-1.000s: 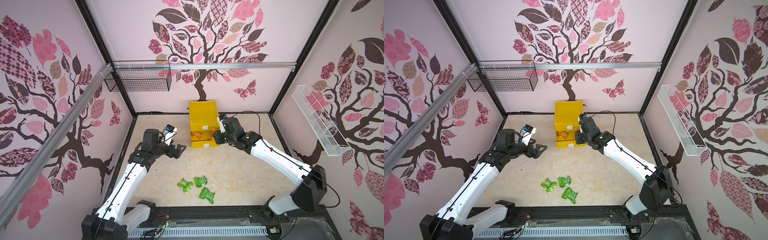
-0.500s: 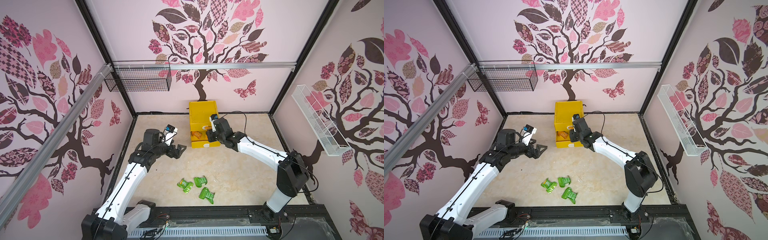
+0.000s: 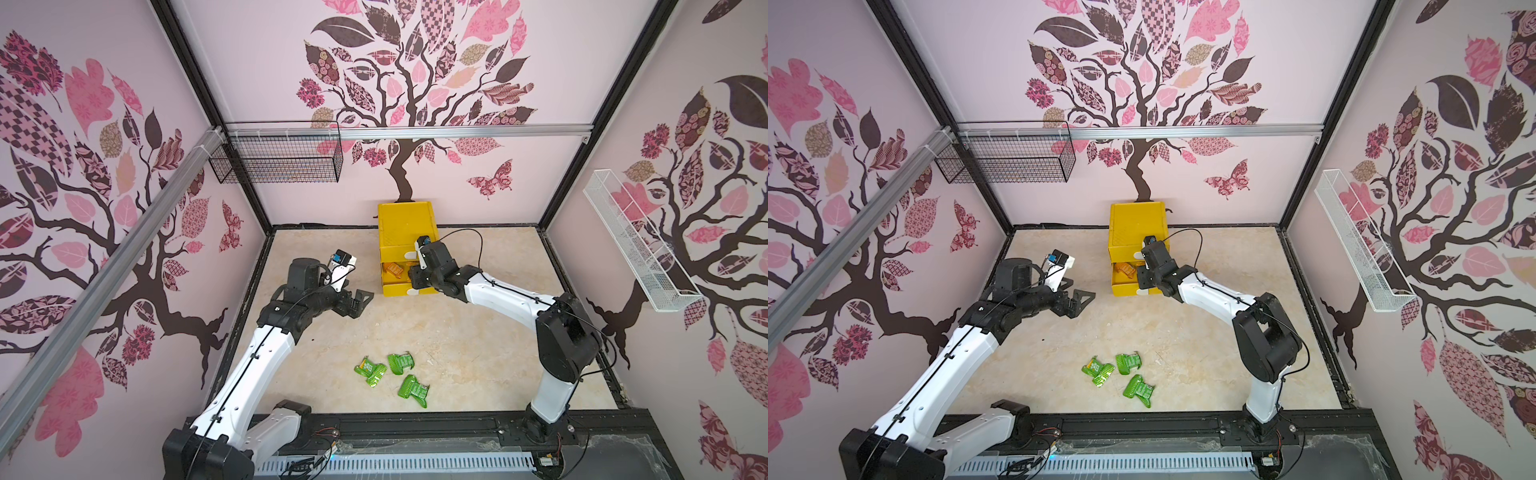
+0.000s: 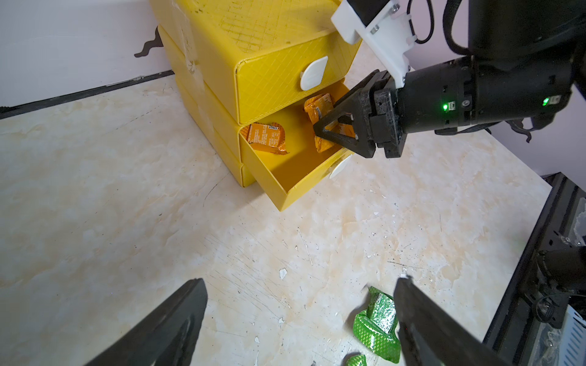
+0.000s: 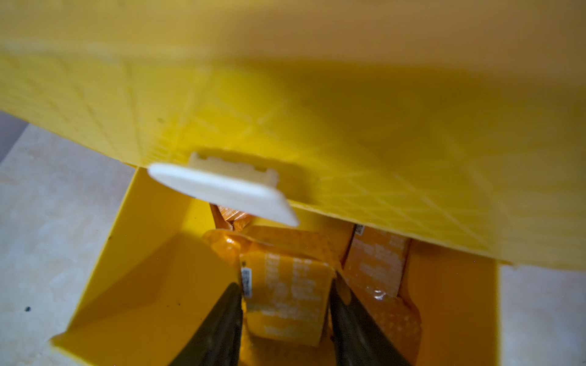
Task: Place the cookies into the drawer by color
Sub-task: Place the cookie in the drawer, then close the drawer in the storage box.
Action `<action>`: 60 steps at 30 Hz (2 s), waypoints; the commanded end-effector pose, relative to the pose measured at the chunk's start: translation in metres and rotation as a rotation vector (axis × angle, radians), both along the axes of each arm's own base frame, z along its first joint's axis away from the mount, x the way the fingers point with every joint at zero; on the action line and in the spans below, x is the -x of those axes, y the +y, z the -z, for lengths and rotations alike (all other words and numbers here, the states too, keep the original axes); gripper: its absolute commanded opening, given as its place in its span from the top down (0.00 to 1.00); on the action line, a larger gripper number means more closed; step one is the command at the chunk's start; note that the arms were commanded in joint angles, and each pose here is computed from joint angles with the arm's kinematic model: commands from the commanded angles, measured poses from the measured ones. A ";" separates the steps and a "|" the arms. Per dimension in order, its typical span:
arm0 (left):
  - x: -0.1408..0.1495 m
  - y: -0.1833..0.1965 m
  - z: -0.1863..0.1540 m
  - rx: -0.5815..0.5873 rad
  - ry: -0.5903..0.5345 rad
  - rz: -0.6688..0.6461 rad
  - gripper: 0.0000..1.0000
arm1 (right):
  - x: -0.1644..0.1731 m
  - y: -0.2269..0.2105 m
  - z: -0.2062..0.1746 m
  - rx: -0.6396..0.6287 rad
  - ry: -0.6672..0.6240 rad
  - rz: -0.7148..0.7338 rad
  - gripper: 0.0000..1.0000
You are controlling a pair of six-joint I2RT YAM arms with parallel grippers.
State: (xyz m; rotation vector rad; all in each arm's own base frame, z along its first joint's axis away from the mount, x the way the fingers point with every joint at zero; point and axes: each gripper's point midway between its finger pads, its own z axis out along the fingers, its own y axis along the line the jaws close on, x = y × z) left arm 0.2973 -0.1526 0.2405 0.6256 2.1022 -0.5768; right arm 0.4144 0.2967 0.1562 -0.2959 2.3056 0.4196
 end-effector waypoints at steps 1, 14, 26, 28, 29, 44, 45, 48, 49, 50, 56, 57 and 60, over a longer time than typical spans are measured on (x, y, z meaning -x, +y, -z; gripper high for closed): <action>0.004 -0.002 -0.008 0.003 -0.027 0.015 0.03 | 0.011 0.000 0.012 0.025 0.084 -0.012 0.39; 0.003 -0.002 -0.017 -0.041 -0.057 0.004 0.03 | 0.027 -0.031 -0.064 -0.007 -0.055 0.047 0.32; -0.032 -0.015 -0.058 -0.092 -0.086 -0.045 0.03 | 0.064 -0.065 -0.060 -0.032 -0.049 0.106 0.29; -0.046 -0.020 -0.065 -0.082 -0.092 -0.052 0.03 | 0.071 -0.070 -0.051 -0.031 -0.032 0.113 0.27; -0.053 -0.022 -0.068 -0.076 -0.098 -0.059 0.03 | 0.073 -0.072 -0.047 -0.026 -0.024 0.117 0.27; -0.145 -0.053 -0.052 0.009 0.099 -0.181 0.03 | 0.074 -0.080 -0.006 0.004 0.017 0.108 0.23; -0.150 -0.054 -0.048 0.003 0.114 -0.190 0.03 | 0.072 -0.078 -0.004 0.002 0.021 0.102 0.24; -0.163 -0.057 -0.041 -0.008 0.145 -0.196 0.05 | 0.066 -0.068 -0.001 -0.002 0.030 0.068 0.24; -0.167 -0.058 -0.038 -0.004 0.150 -0.199 0.05 | 0.065 -0.065 0.000 -0.002 0.032 0.059 0.25; -0.171 -0.059 -0.036 -0.003 0.155 -0.204 0.06 | 0.063 -0.063 0.000 -0.004 0.029 0.056 0.25; -0.195 -0.056 -0.010 0.006 0.238 -0.243 0.08 | 0.053 -0.062 0.011 -0.020 0.029 0.068 0.27; -0.200 -0.055 -0.011 0.022 0.242 -0.248 0.09 | 0.051 -0.062 0.012 -0.019 0.029 0.071 0.27; -0.209 -0.056 -0.004 0.034 0.267 -0.251 0.11 | 0.046 -0.062 0.015 -0.031 0.028 0.081 0.28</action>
